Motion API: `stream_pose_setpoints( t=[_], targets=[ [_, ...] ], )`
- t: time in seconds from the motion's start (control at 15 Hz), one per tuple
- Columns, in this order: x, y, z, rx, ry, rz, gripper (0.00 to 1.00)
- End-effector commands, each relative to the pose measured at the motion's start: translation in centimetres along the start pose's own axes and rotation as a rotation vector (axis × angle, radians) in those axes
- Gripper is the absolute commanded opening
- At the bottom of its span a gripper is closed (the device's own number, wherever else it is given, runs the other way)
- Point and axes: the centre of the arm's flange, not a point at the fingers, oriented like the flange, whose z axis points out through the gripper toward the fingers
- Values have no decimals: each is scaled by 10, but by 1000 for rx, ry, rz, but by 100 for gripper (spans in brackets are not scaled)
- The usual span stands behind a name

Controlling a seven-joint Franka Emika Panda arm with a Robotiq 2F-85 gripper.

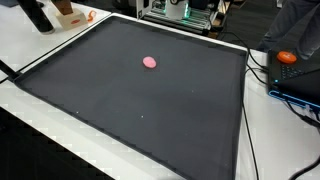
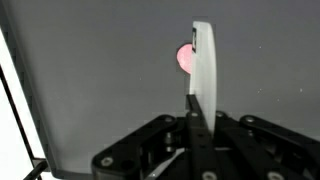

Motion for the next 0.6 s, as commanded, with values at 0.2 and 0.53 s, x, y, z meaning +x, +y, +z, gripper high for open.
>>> stream_pose_setpoints(
  t=[0.2, 0.53],
  targets=[
    [62, -53, 34, -119, -143, -61, 1],
    [81, -91, 70, -205, -238, -140, 1]
  ],
)
